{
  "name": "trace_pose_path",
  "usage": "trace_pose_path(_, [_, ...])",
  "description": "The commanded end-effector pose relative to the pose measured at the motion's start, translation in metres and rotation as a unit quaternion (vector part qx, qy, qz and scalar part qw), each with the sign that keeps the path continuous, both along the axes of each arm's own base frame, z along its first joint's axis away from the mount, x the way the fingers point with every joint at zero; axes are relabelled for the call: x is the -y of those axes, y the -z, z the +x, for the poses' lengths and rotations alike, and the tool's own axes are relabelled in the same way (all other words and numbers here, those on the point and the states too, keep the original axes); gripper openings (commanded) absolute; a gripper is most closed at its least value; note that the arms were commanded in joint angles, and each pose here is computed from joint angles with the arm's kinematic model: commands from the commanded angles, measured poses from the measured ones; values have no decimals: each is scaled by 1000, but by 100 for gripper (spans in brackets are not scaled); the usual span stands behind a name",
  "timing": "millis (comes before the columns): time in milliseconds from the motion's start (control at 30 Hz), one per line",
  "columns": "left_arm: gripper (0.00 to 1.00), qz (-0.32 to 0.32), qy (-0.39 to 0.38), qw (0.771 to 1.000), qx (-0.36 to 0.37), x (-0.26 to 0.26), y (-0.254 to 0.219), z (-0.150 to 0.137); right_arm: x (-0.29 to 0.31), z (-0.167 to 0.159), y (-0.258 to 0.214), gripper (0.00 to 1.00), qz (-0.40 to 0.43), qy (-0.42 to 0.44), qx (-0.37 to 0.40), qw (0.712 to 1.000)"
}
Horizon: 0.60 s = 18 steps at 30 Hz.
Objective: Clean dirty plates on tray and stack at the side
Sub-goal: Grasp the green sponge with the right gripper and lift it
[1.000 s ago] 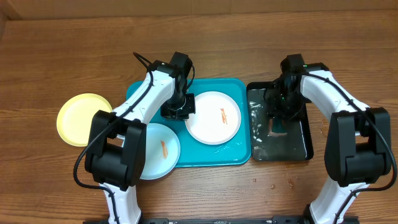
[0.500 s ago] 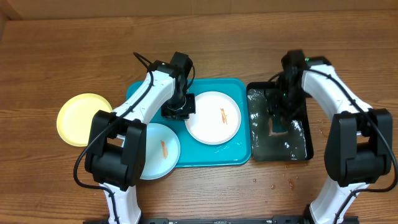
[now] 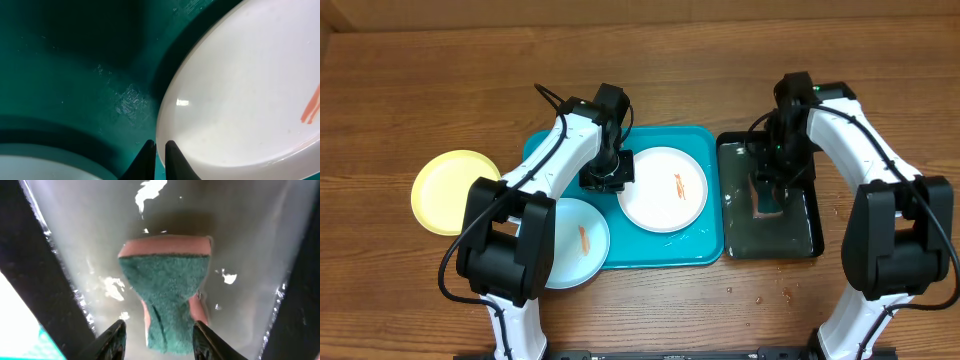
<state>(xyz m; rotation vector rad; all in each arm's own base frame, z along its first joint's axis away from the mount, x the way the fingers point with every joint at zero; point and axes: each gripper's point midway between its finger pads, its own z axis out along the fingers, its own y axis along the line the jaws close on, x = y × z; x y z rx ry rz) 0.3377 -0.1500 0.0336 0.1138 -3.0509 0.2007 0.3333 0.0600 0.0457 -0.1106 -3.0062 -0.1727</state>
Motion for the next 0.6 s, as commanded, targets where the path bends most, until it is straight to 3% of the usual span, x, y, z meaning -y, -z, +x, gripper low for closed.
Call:
trace_pose_path(0, [10, -5, 0, 1000, 22, 4, -15, 6, 7, -7, 6, 46, -16, -3, 1, 1000])
trace_pose_path(333, [10, -5, 0, 1000, 23, 4, -15, 7, 7, -14, 21, 45, -15, -3, -2, 1000])
trace_pose_path(467, [10, -5, 0, 1000, 23, 4, -15, 7, 5, -13, 22, 37, -10, -3, -1, 1000])
trace_pose_path(567, [11, -4, 0, 1000, 24, 4, -15, 7, 5, -14, 22, 37, -10, -3, -1, 1000])
